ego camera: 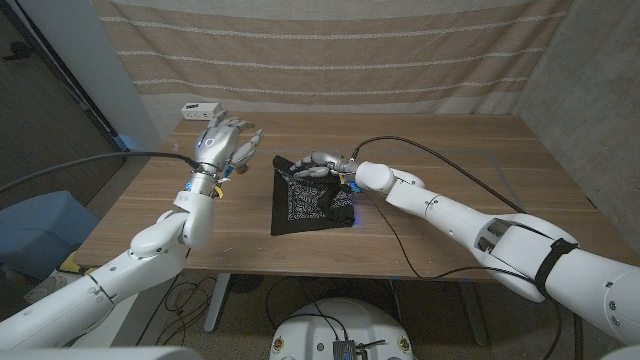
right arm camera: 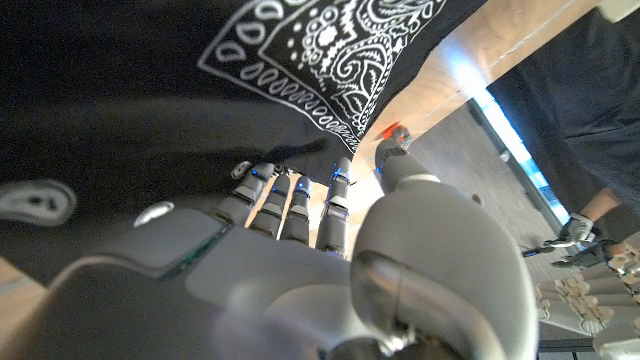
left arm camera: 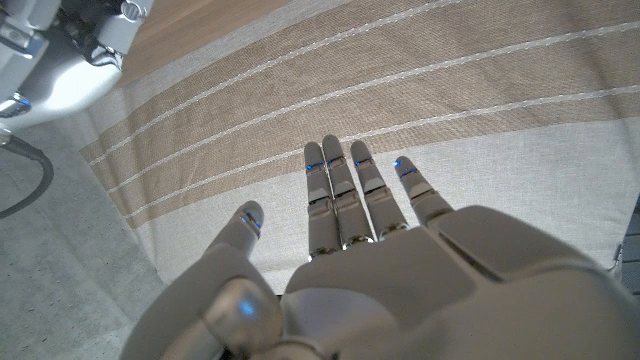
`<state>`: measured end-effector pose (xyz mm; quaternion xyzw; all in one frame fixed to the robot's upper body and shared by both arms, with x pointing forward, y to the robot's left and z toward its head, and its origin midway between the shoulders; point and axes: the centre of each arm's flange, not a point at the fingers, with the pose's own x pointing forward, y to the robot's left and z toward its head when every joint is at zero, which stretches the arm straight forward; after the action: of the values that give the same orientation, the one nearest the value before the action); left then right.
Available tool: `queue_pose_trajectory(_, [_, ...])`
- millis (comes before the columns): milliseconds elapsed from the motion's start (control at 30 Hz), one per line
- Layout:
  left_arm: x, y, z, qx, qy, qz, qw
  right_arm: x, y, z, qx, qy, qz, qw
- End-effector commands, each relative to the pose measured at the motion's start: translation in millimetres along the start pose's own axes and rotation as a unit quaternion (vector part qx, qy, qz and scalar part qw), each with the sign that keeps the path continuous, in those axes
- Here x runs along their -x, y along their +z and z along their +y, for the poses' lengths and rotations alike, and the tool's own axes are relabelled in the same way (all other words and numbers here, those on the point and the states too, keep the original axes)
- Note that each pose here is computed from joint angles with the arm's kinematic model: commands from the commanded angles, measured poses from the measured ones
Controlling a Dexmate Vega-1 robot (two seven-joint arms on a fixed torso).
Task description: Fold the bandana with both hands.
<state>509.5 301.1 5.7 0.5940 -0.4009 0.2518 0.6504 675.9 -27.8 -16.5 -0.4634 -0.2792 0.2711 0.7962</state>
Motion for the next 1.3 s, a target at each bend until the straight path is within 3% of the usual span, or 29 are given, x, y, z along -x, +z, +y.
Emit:
queue_pose_trajectory(33, [-5.1, -2.2, -17.8, 0.037, -0.035, -0.013, 0.999, 39.1, 32.4, -21.5, 0.063, -0.127, -0.018, 0.9897])
queue_pose_trajectory(233, [-8.6, -1.3, -26.8, 0.04, -0.054, -0.018, 0.998, 59.2, 32.0, -30.6, 0.05, -0.147, -0.027, 0.9875])
queue_pose_trajectory(400, [-11.1, -6.0, -29.1, 0.057, -0.06, -0.026, 0.996, 76.4, 41.2, -33.6, 0.113, -0.174, 0.004, 0.9781])
queue_pose_trajectory(533, [-13.9, -14.6, -33.5, 0.118, -0.079, -0.036, 0.989, 88.3, 44.4, -30.7, 0.148, -0.196, 0.027, 0.9691])
queue_pose_trajectory(600, [-14.4, -18.0, -36.3, 0.143, -0.086, -0.033, 0.985, 92.9, 45.0, -28.5, 0.159, -0.205, 0.039, 0.965])
queue_pose_trajectory(967, [-9.4, -23.6, -46.0, 0.152, -0.136, -0.009, 0.979, 113.3, 38.2, -10.1, 0.208, -0.226, 0.109, 0.9454])
queue_pose_trajectory(1100, [-7.6, -28.6, -52.5, 0.157, -0.148, -0.009, 0.976, 117.4, 34.9, -0.3, 0.24, -0.234, 0.132, 0.9327])
queue_pose_trajectory(1300, [-7.6, -31.2, -60.5, 0.162, -0.16, -0.014, 0.974, 121.3, 28.6, 12.6, 0.246, -0.225, 0.162, 0.9289])
